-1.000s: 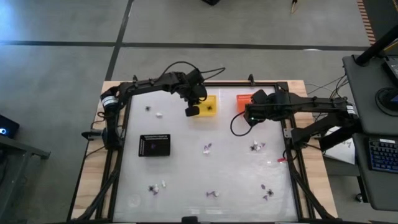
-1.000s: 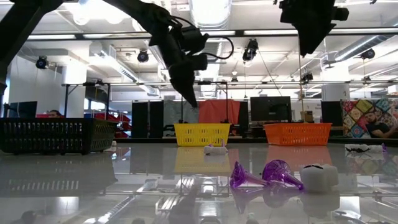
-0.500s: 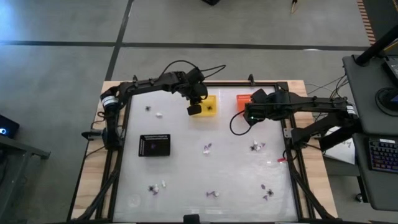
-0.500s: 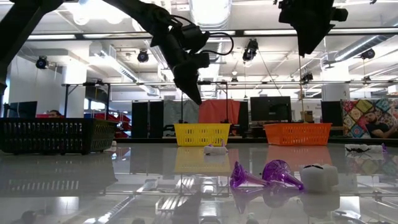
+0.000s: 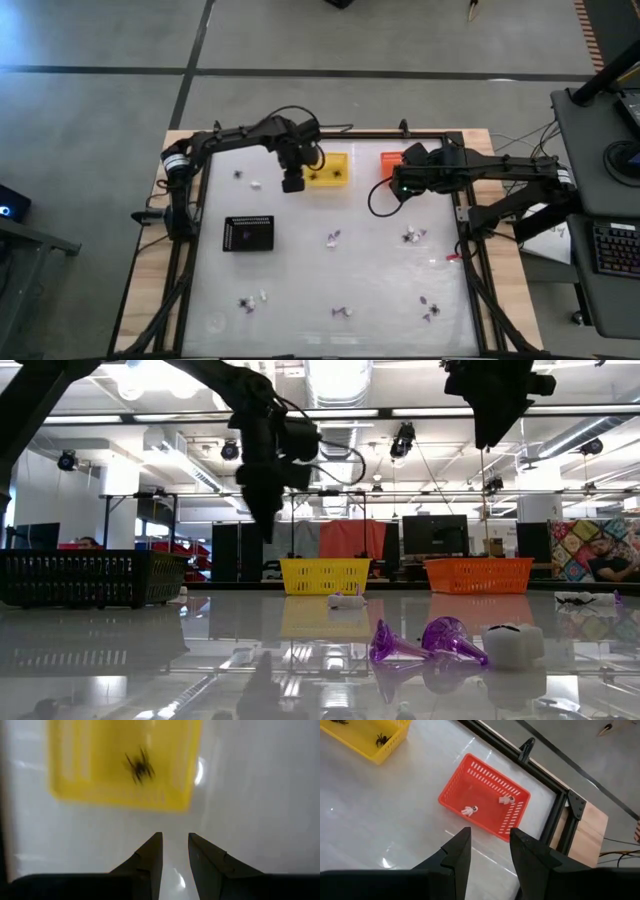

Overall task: Sort Halloween decoration
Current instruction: Put the white skeleton toy into the orange basket

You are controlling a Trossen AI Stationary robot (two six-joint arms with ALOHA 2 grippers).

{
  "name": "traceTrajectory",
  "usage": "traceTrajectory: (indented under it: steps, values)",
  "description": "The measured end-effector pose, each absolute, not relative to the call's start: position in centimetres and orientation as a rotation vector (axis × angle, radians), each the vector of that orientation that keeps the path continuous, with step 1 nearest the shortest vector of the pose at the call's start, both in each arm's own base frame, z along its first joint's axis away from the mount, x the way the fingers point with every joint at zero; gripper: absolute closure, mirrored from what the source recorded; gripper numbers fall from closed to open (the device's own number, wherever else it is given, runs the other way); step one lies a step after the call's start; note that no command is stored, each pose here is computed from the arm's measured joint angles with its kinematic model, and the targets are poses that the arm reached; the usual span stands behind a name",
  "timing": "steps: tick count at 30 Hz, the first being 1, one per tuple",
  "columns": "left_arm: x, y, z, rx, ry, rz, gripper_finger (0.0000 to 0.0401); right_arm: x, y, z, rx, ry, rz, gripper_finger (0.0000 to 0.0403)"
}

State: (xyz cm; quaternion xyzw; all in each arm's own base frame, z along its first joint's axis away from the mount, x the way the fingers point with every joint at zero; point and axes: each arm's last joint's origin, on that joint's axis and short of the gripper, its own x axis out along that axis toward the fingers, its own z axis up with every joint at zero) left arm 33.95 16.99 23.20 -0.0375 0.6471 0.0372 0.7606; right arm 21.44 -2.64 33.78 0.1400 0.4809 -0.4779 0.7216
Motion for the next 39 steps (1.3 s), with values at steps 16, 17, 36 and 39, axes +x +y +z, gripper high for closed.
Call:
traceTrajectory:
  steps: [16,17,36,39]
  values:
    - [30.3,15.2,23.0,-0.181,1.564,0.067,0.0326,21.5,-2.7,33.2,0.249,1.079,-1.044,0.0275]
    - [29.7,14.8,23.0,-0.182,1.568,0.065,0.0326,21.5,-2.7,33.0,0.245,1.087,-1.046,0.0275]
    - [22.8,12.9,21.0,-0.176,1.449,0.217,0.0326,21.7,-2.7,31.6,0.228,1.109,-1.041,0.0275]
    - [22.2,13.9,20.3,-0.204,1.435,0.26,0.0326,21.8,-2.7,31.6,0.238,1.093,-1.038,0.0275]
